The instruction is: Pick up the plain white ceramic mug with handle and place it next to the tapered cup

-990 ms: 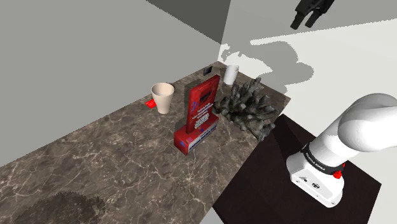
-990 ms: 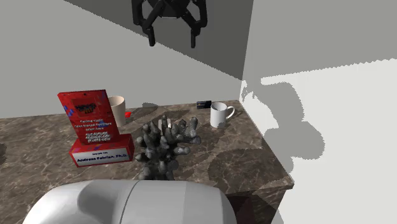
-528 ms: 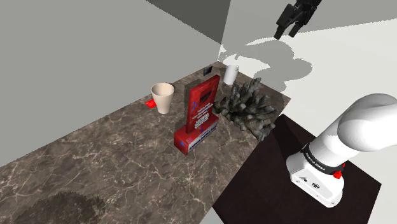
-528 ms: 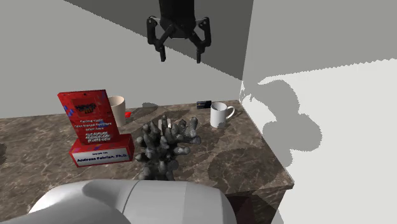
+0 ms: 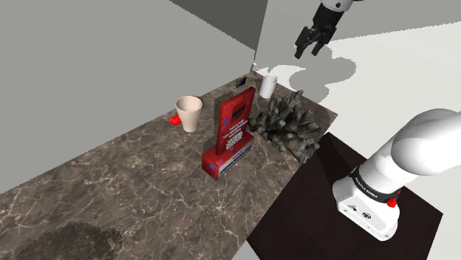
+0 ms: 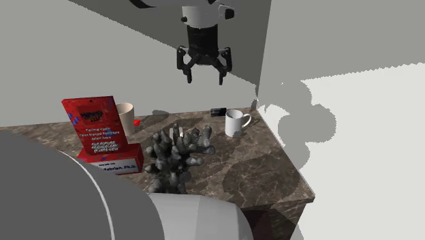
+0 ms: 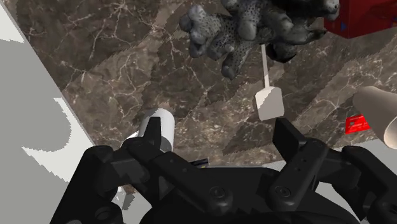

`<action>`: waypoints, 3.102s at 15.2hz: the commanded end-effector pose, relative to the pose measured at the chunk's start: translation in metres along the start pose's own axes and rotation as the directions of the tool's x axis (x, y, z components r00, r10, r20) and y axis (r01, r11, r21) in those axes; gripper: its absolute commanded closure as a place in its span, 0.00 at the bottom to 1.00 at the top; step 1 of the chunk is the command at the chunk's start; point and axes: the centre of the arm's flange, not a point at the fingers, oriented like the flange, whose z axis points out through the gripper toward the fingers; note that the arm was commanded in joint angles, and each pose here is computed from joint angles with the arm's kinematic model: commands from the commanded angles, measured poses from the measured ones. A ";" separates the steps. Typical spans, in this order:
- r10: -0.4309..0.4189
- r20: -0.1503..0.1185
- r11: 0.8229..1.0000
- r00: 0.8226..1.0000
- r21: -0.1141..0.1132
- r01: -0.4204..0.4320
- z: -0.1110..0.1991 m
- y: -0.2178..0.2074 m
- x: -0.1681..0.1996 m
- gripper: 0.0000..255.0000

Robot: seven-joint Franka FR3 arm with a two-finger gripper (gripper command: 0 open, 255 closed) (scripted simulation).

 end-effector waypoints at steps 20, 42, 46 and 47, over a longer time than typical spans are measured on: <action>0.082 -0.047 0.996 0.995 -0.039 -0.084 0.219 0.040 0.156 0.00; 0.091 -0.052 0.995 0.994 -0.043 -0.093 0.282 0.048 0.176 1.00; 0.091 -0.052 0.995 0.994 -0.043 -0.093 0.282 0.048 0.176 1.00; 0.091 -0.052 0.995 0.994 -0.043 -0.093 0.282 0.048 0.176 1.00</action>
